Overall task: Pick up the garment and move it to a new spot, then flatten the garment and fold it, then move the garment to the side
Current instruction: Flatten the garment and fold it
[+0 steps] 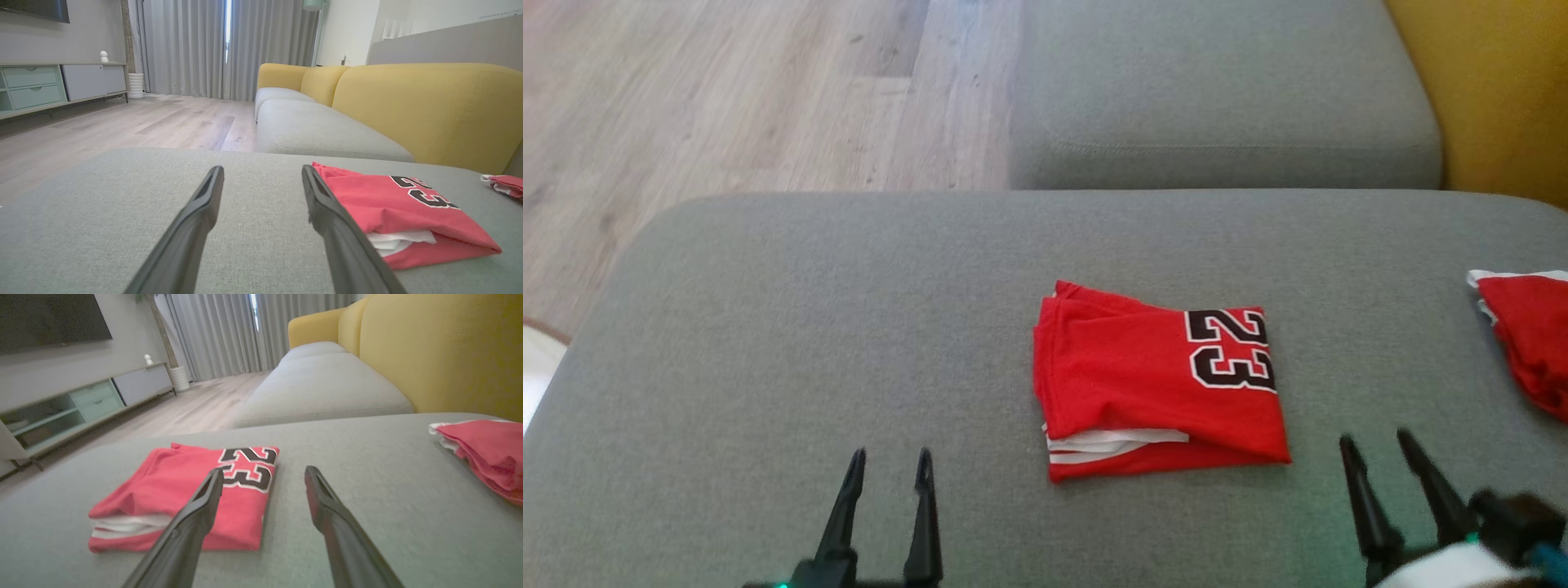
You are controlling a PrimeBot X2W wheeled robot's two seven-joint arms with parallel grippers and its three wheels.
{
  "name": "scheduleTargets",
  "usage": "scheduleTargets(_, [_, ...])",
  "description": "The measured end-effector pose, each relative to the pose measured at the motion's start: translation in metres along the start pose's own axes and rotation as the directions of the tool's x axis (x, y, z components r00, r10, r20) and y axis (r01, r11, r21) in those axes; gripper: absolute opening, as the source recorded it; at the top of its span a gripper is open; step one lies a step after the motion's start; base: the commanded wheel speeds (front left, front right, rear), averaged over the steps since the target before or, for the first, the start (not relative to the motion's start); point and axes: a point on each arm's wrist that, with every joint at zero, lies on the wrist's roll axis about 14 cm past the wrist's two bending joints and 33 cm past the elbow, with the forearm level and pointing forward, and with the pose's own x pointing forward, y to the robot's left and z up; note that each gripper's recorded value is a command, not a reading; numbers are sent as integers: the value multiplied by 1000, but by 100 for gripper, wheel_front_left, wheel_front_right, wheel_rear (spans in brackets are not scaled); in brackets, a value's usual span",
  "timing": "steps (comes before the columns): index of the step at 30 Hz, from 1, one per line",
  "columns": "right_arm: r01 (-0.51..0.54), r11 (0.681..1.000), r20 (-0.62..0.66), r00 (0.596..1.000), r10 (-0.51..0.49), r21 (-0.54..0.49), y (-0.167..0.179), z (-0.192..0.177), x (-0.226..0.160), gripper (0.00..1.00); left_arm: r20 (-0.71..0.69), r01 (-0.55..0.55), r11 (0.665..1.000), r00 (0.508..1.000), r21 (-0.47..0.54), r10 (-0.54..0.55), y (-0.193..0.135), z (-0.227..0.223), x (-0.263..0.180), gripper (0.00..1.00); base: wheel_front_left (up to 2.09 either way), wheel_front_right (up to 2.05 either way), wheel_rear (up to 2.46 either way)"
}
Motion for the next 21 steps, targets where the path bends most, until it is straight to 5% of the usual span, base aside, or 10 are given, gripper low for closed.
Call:
scheduleTargets(7, [60,994,10,998,-59,-86,-2,-9,-20,100,-29,6,999,1000,42,-5,5,-11,-14,100,0,0,0])
scheduleTargets(21, [99,991,53,994,-95,-92,1,0,-23,100,-38,-1,998,999,66,3,12,-14,-19,100,0,0,0])
